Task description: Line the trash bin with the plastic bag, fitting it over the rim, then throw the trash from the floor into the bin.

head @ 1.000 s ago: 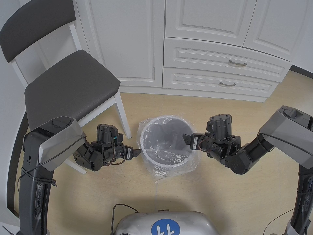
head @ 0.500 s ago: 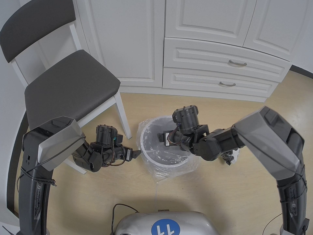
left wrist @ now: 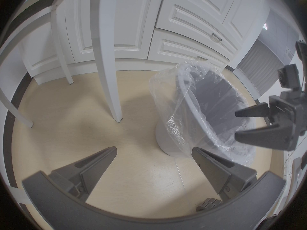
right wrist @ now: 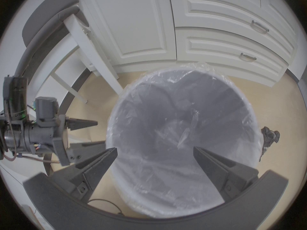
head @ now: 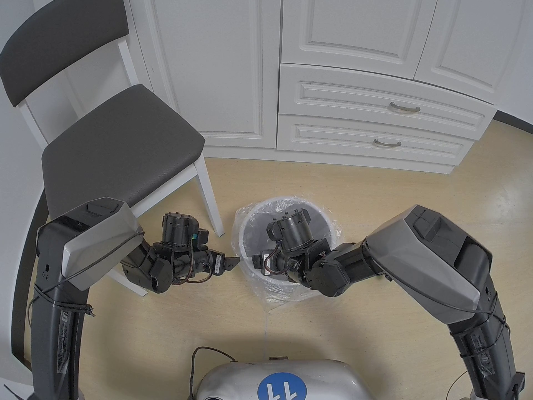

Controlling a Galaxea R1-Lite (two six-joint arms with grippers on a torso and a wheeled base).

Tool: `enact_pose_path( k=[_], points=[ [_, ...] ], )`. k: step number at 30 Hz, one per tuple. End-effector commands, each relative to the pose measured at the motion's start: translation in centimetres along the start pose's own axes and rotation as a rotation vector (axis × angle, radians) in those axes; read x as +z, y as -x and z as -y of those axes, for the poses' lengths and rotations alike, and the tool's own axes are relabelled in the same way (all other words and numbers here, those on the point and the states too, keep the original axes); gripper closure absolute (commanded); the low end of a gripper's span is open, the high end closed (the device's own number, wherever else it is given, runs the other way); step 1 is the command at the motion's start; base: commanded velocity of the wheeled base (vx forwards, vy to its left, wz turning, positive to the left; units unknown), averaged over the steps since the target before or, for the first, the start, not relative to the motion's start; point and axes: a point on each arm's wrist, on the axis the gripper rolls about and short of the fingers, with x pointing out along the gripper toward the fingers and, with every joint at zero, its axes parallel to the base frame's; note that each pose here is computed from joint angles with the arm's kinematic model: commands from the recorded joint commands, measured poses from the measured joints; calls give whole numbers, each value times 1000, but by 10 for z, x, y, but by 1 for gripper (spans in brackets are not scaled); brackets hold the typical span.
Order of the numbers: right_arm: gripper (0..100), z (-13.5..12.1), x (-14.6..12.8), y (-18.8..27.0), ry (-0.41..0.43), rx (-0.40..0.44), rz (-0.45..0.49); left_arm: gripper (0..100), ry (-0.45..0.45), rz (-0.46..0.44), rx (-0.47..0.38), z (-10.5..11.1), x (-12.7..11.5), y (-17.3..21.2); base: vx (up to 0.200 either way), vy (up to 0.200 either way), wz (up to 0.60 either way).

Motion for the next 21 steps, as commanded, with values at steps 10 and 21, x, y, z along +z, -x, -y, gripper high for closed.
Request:
enact_pose_path(
  k=[10,21],
  points=[
    [0,-23,-18,63,-13,104,-137,0,7,28,13,-7,10,7,0,0,0],
    [0,-30,-25,58,-7,121,-130,0,8,40,19,-9,15,11,0,0,0]
  ],
)
